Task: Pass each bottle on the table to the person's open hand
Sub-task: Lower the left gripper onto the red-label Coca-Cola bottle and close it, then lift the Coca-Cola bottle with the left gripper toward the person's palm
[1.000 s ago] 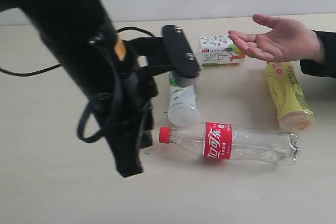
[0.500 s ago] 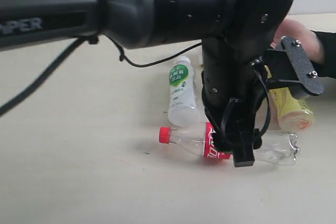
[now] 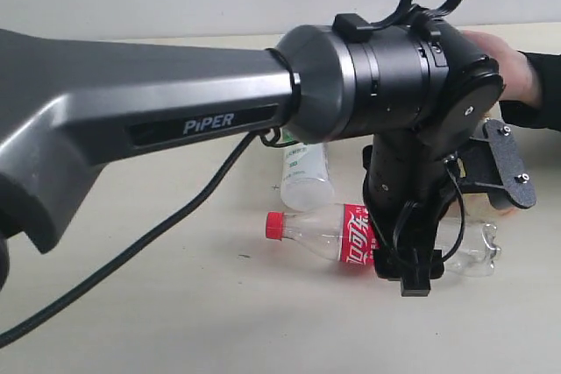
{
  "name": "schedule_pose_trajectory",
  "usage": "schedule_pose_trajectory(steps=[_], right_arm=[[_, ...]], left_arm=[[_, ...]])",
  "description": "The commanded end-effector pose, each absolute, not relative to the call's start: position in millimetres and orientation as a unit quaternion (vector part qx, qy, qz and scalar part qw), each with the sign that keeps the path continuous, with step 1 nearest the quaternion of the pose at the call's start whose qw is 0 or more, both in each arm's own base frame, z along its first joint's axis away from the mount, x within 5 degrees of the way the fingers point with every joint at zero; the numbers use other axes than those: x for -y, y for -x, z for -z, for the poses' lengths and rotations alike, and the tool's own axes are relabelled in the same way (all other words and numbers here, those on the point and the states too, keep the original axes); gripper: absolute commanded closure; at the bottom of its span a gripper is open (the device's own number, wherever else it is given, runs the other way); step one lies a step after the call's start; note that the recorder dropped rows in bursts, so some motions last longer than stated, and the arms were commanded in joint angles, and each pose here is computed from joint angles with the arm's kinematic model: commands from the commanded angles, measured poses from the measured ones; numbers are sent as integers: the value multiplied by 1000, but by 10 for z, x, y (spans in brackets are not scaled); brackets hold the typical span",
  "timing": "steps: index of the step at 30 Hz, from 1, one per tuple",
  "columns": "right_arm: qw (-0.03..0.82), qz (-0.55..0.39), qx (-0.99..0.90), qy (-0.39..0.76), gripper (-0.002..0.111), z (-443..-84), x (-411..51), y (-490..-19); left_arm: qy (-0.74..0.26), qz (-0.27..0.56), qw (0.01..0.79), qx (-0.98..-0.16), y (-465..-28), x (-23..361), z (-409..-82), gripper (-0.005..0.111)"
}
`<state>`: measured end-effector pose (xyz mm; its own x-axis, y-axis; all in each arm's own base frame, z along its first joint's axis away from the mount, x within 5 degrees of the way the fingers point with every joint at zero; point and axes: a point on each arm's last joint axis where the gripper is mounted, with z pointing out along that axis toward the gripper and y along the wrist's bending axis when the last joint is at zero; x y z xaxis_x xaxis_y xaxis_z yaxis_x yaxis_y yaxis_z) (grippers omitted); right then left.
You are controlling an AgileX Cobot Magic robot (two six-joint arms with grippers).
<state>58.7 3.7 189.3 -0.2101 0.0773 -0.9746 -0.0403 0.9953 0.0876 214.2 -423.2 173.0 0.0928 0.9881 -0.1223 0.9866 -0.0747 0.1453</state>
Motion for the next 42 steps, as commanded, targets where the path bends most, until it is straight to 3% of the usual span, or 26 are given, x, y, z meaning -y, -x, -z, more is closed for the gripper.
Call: schedule_pose_trajectory(steps=[1, 11, 36, 38, 42], right_arm=[[630, -45, -775, -13, 108, -1886, -35, -586], [630, -45, -775, -13, 108, -1886, -35, -586], [630, -45, -775, -13, 108, -1886, -35, -586], [630, -45, -775, -13, 108, -1886, -35, -586], [630, -45, -775, -13, 108, -1886, -35, -586]], left_arm=[[-737, -1, 111, -667, -2151, 4287, -1688, 24], [-739, -7, 92, -668, -2163, 4313, -1434, 24], [-740, -5, 100, -665, -2189, 4363, -1250, 25], [-740, -5, 99, -665, -2188, 4361, -1250, 31], [-741, -9, 90, -666, -2181, 4344, -1247, 74]])
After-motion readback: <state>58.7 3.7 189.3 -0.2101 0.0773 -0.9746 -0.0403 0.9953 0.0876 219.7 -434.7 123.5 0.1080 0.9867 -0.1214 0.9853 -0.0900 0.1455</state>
